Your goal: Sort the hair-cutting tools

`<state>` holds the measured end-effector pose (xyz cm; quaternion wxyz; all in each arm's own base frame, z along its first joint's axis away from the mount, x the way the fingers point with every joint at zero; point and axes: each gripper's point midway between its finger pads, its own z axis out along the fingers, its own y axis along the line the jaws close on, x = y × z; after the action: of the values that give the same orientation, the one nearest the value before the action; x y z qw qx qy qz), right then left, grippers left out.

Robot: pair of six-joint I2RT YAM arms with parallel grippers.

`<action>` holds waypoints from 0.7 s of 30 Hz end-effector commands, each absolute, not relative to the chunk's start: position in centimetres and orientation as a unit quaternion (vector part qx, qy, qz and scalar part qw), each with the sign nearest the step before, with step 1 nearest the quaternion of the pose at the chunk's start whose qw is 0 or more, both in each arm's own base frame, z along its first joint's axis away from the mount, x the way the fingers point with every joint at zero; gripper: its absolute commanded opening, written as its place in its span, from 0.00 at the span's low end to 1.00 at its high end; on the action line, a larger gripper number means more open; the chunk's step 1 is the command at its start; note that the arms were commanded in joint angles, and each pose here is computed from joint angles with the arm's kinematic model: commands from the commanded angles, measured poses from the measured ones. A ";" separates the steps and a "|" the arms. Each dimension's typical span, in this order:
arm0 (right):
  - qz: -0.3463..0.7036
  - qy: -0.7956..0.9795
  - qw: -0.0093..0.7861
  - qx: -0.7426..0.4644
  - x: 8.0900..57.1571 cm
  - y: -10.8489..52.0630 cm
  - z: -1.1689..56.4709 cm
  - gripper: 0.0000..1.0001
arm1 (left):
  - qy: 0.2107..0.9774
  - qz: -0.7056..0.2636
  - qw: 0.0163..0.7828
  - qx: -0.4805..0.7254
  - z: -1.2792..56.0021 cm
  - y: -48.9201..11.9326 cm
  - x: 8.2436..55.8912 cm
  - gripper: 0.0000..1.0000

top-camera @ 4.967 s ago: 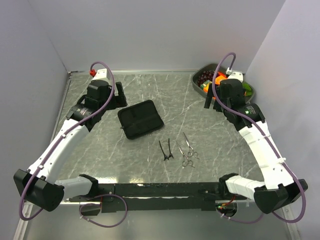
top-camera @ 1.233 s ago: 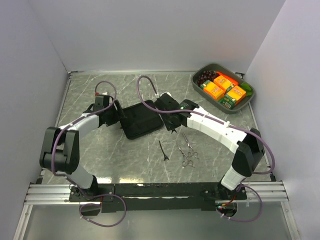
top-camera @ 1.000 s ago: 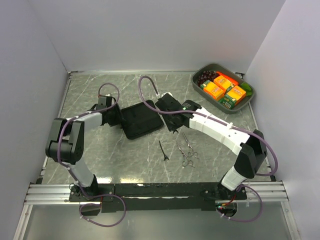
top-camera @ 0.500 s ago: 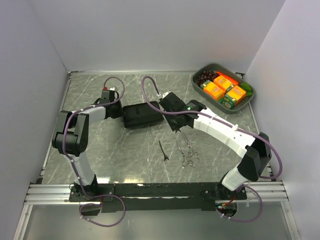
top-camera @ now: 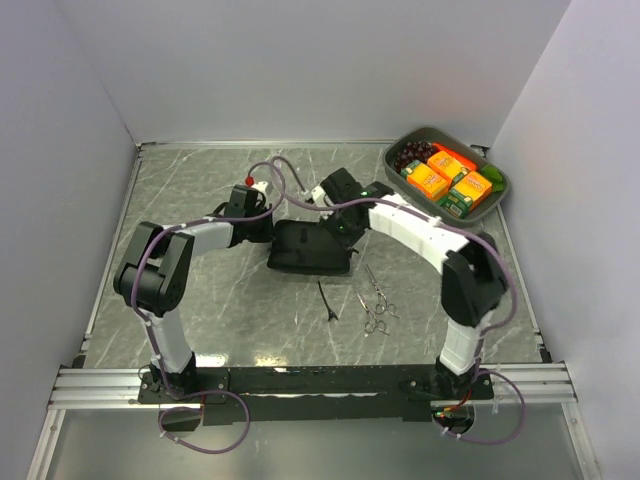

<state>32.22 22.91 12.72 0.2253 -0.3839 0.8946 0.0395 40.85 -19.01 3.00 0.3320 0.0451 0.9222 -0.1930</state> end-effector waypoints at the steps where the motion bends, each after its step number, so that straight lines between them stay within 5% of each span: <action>1: 0.058 0.865 0.186 -0.462 32.6 24.3 10.8 0.00 | 0.922 -0.187 0.335 0.058 2.9 -19.0 41.3 0.01; 21: 0.041 0.788 0.157 -0.594 36.5 25.9 6.4 0.00 | 0.897 -0.274 0.332 0.099 5.7 -21.9 39.3 0.01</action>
<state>35.28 24.94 7.21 0.1596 -0.5531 0.8162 0.0491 39.87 -20.23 3.44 0.3163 0.0653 0.9153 -0.2408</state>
